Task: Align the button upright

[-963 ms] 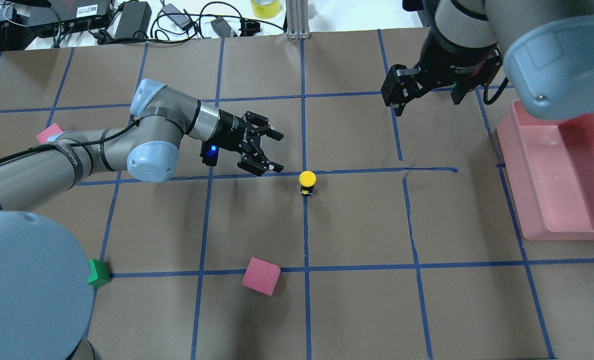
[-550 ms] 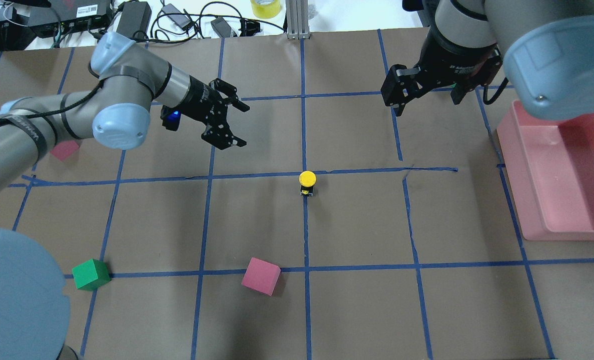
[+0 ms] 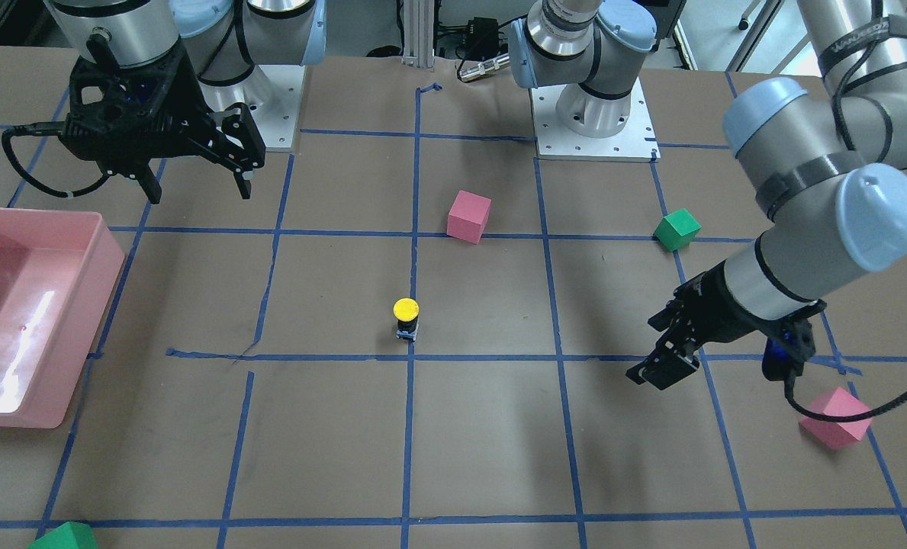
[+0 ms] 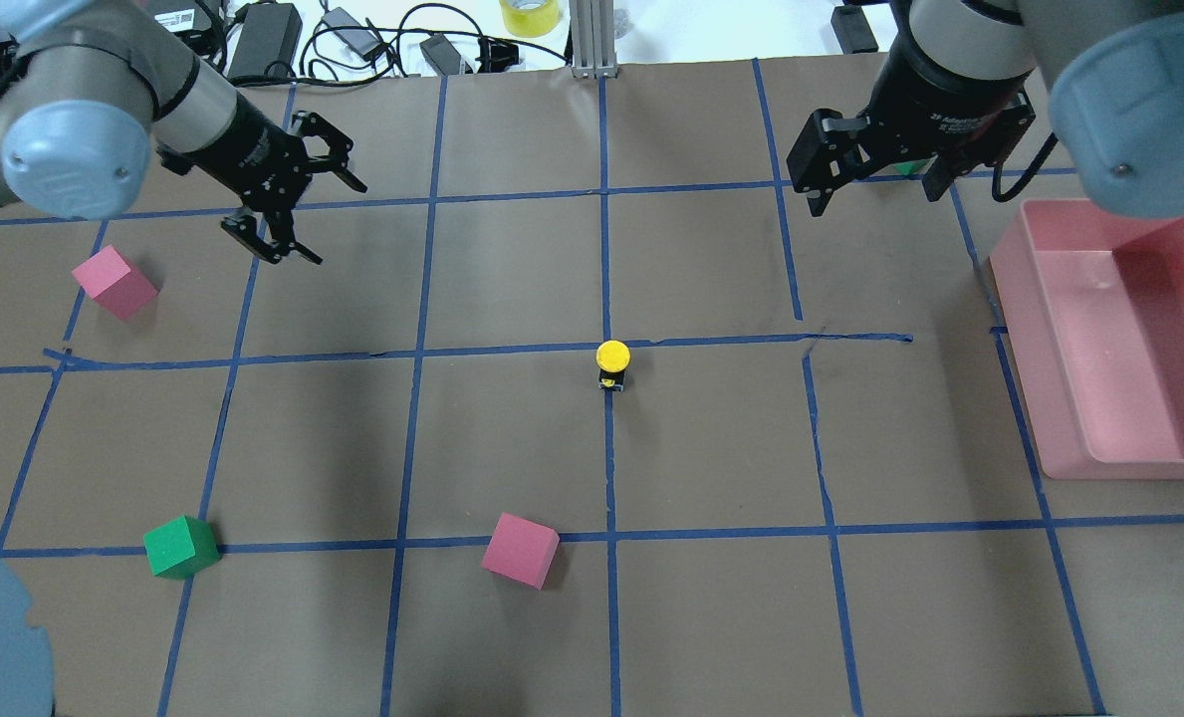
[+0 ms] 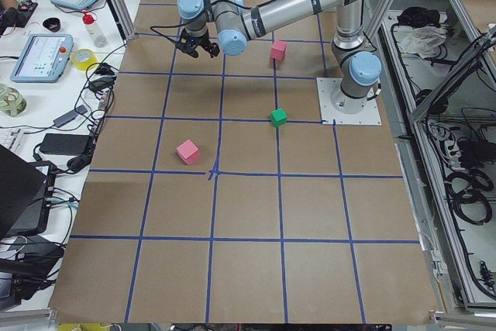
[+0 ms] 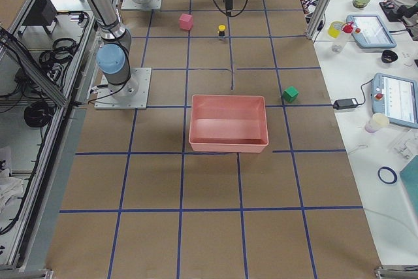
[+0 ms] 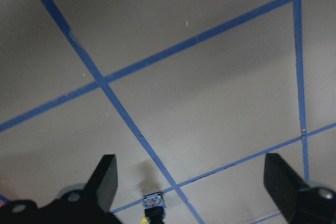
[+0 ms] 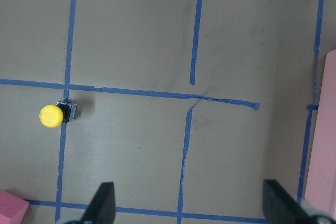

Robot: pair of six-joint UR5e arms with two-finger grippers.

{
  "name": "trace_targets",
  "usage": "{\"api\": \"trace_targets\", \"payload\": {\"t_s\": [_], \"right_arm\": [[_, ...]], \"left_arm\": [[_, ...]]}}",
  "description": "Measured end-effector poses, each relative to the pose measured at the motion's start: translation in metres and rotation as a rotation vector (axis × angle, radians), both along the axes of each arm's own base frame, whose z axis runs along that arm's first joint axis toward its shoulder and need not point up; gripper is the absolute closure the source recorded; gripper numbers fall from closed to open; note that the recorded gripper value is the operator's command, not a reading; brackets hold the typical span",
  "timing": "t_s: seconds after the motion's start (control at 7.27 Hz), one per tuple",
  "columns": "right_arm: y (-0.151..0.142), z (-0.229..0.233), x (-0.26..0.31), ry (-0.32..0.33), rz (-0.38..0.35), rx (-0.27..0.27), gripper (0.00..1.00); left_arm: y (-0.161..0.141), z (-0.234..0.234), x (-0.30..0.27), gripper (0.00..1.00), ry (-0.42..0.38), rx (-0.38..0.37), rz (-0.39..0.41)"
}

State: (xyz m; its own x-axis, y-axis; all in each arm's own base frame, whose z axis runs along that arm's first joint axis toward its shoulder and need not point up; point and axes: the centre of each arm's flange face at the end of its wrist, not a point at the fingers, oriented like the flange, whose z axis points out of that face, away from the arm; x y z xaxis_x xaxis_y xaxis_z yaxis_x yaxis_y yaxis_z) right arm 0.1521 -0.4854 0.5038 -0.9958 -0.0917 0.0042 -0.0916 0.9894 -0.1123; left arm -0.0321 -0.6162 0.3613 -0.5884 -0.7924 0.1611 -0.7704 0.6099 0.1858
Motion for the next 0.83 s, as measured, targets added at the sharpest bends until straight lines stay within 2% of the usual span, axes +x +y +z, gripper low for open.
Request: {"api": "trace_targets", "payload": {"t_s": [0.28,0.55,0.83], "right_arm": [[0.002,-0.001,-0.001,-0.004,-0.003,0.002,0.0],[0.003,-0.001,-0.001,-0.005,-0.001,0.0,0.0],[0.003,-0.002,-0.001,-0.005,-0.003,0.002,0.0]], "left_arm": [[0.016,0.055,0.008,0.0,-0.113,-0.068,-0.285],[0.034,0.096,0.008,0.0,-0.19,-0.129,-0.484],[0.055,0.126,-0.001,0.0,-0.216,-0.182,-0.66]]}}
